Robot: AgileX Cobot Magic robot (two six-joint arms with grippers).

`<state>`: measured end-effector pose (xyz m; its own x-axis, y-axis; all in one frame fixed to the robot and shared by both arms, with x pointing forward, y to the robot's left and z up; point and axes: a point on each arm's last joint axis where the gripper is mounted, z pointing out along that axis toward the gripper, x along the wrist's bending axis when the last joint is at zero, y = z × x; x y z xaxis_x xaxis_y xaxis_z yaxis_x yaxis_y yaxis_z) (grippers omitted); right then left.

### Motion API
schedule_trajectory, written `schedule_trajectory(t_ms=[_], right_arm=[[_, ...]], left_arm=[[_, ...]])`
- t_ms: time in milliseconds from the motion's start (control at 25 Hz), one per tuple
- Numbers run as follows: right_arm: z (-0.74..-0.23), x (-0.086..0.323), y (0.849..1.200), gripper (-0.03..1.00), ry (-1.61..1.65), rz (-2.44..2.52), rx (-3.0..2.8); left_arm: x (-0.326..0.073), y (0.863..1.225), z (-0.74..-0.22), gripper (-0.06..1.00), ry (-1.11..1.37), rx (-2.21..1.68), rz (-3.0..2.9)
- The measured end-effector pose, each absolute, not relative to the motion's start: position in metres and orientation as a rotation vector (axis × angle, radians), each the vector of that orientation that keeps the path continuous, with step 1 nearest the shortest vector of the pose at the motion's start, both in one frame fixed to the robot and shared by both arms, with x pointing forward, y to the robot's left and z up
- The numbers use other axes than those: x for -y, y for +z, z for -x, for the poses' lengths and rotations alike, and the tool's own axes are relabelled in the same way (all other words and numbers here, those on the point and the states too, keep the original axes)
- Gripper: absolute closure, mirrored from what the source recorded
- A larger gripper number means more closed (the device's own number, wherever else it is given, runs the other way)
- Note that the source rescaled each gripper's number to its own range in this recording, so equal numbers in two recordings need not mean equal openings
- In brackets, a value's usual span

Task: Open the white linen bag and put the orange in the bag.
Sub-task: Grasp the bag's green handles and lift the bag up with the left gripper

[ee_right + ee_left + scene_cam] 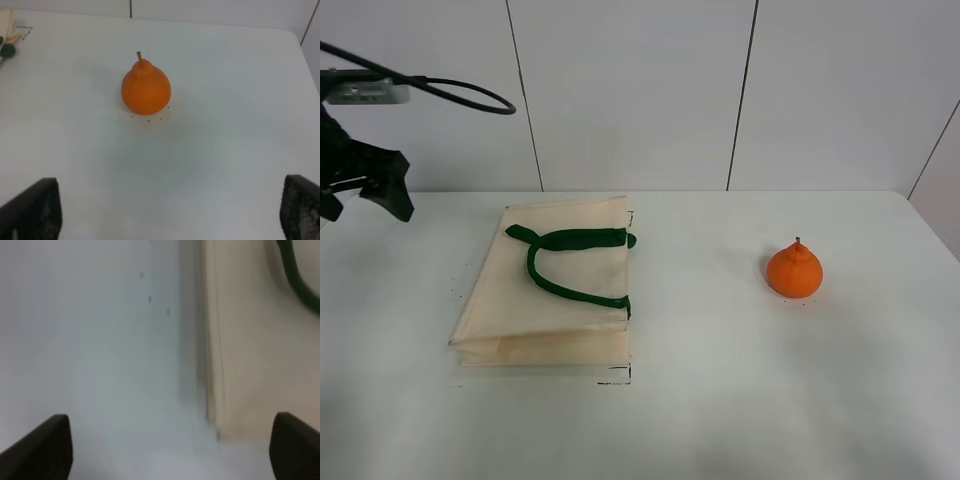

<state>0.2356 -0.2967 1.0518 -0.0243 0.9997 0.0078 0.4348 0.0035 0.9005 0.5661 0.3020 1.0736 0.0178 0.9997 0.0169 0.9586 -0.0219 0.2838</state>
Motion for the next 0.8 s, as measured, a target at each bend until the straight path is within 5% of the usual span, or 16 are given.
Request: schedule_trajectory(t_ms=[280, 800], right_arm=[[-0.236, 0.297, 1.052, -0.03, 0.983, -1.522, -1.552], [-0.236, 0.297, 1.052, -0.03, 0.983, -1.522, -1.552]], left_arm=[[-0.291, 1.03, -0.633, -0.01, 0.243, -2.135, -2.074], [-0.177, 0.958, -0.658, -0.01, 0.141, -2.04, -2.198]])
